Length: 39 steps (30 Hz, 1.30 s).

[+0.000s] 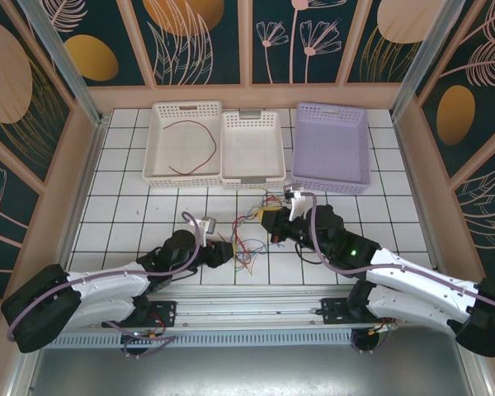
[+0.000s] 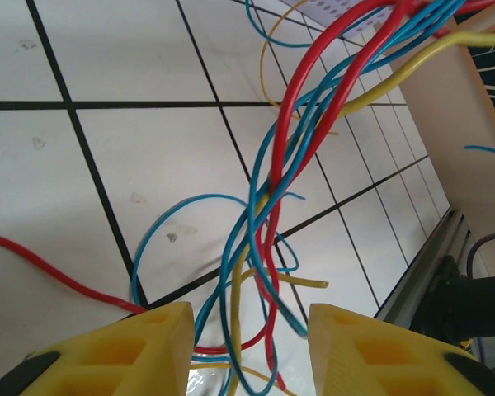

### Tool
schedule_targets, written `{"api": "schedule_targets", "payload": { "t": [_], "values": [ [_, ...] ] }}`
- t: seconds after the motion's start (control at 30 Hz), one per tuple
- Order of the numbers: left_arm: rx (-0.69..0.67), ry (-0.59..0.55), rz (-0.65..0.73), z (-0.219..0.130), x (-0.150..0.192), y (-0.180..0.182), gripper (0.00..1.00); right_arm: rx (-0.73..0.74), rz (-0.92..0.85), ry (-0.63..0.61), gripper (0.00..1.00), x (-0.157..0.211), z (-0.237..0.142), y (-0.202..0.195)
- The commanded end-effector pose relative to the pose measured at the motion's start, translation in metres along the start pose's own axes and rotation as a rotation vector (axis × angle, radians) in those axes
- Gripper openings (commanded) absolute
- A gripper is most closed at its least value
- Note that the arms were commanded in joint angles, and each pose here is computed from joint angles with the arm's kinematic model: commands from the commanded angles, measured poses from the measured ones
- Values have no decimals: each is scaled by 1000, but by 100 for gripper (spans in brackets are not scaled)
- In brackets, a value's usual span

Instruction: Untangle the cables

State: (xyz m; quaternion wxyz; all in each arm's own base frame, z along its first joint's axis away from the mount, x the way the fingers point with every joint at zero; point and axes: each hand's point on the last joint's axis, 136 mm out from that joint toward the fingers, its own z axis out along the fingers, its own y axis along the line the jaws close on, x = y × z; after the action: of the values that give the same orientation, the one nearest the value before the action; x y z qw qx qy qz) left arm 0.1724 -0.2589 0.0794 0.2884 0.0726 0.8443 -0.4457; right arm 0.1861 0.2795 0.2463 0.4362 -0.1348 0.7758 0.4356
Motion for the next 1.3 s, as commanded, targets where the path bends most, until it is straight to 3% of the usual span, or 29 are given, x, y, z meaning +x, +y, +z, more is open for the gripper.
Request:
{"api": "schedule_targets", "payload": {
  "t": [0.0,0.3,0.5,0.63,0.93,0.97,1.03,1.13,1.27],
  "values": [
    [41,-27,11,0,-4,-8,41,-73,14,-58,0,-22,-3,22],
    [51,-47,10,5,-10,-12,48,-82,21,-46,0,-18,2,23],
    [37,-49,13,6,-11,-10,27,-81,21,-47,0,-19,1,23],
    [23,-60,11,5,-12,-7,0,-79,23,-44,0,-18,1,22],
    [43,-113,-2,-5,-18,-9,0,33,59,16,0,5,5,-12],
    [47,-121,-5,-7,-19,-10,0,55,72,25,6,7,5,-19],
    [63,-139,-6,-12,-22,-13,0,93,109,39,30,13,3,-36],
    [74,-156,-10,-16,-25,-16,0,92,157,35,51,14,-4,-50],
    [78,-174,-18,-21,-27,-17,0,109,187,7,63,6,-17,-61]
  ]
}}
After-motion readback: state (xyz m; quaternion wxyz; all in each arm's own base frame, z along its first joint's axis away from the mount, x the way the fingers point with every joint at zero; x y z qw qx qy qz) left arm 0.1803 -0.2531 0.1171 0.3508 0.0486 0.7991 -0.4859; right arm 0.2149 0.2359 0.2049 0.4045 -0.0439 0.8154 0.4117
